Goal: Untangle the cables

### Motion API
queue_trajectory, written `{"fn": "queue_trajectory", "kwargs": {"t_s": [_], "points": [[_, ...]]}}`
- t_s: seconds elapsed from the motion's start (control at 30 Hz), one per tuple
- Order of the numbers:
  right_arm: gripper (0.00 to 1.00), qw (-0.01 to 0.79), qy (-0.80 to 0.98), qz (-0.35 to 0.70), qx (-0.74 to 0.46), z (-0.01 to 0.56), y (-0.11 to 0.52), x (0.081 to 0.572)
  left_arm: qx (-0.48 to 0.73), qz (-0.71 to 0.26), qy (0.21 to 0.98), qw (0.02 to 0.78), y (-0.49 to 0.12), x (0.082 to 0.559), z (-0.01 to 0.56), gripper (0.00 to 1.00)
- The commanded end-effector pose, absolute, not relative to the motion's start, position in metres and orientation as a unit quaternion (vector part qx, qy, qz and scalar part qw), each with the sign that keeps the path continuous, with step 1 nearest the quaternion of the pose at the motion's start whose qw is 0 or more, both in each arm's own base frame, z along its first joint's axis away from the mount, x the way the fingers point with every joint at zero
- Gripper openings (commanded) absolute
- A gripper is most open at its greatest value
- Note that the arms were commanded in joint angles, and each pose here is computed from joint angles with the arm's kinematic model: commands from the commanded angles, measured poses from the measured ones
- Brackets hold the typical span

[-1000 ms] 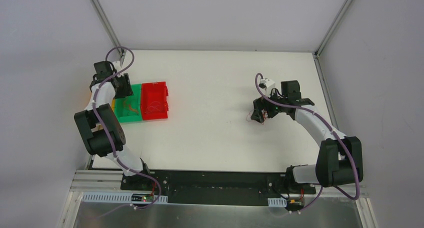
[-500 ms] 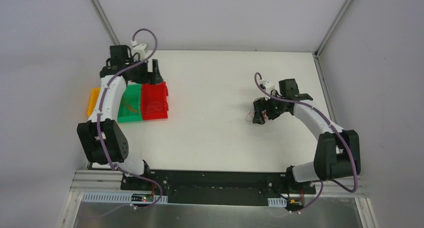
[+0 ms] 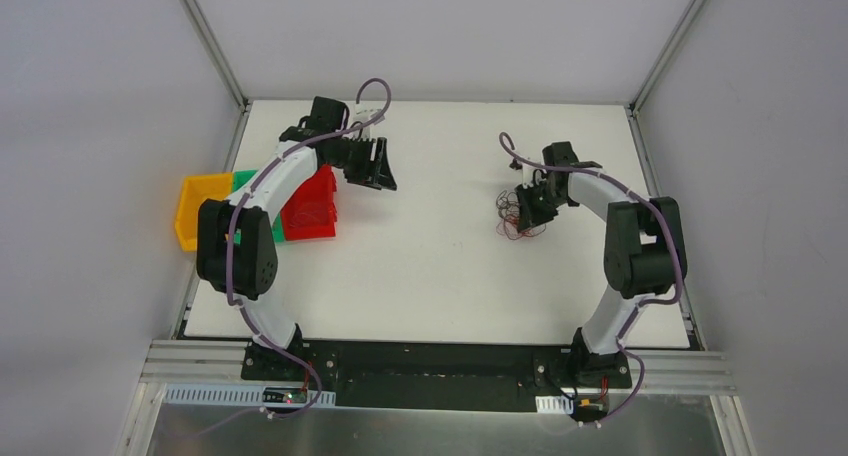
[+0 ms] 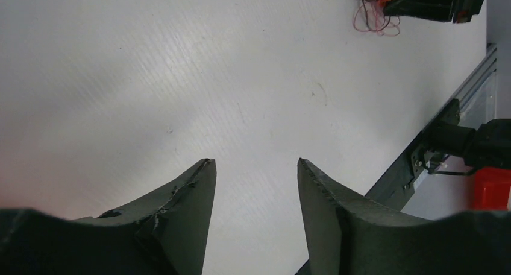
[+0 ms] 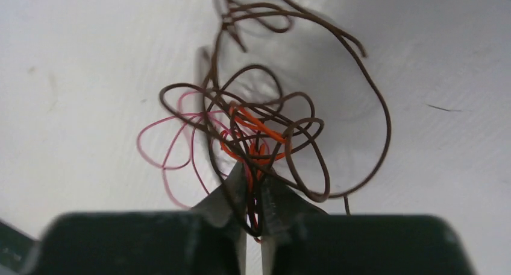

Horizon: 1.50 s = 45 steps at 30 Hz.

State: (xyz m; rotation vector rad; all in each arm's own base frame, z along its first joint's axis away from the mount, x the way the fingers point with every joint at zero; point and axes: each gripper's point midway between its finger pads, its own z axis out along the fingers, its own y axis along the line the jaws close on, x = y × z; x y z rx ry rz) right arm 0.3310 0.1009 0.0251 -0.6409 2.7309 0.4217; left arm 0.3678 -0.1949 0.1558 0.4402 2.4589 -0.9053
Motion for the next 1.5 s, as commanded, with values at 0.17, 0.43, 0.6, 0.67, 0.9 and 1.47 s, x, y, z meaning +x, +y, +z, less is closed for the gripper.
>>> {"fn": "queue_trajectory", "kwargs": {"t_s": [0.17, 0.43, 0.6, 0.67, 0.9, 1.47], "points": [[0.0, 0.224, 0.844, 0.335, -0.355, 0.112, 0.168, 0.263, 0.195, -0.432, 0.839, 0.268, -0.234, 0.355, 0.197, 0.48], [0.0, 0.237, 0.793, 0.359, -0.432, 0.139, 0.196, 0.23, 0.22, -0.498, 0.814, 0.202, -0.291, 0.315, 0.188, 0.71], [0.0, 0.231, 0.776, 0.366, -0.459, 0.147, 0.203, 0.217, 0.191, -0.547, 0.791, 0.197, -0.317, 0.308, 0.195, 0.68], [0.0, 0.231, 0.781, 0.362, -0.453, 0.152, 0.2, 0.216, 0.174, -0.531, 0.803, 0.209, -0.316, 0.316, 0.187, 0.64], [0.0, 0.269, 0.779, 0.372, -0.427, 0.189, 0.183, 0.203, 0.12, -0.512, 0.827, 0.201, -0.343, 0.348, 0.148, 0.69], [0.0, 0.265, 0.787, 0.363, -0.422, 0.187, 0.177, 0.198, 0.106, -0.564, 0.816, 0.07, -0.418, 0.296, 0.064, 0.75]]}}
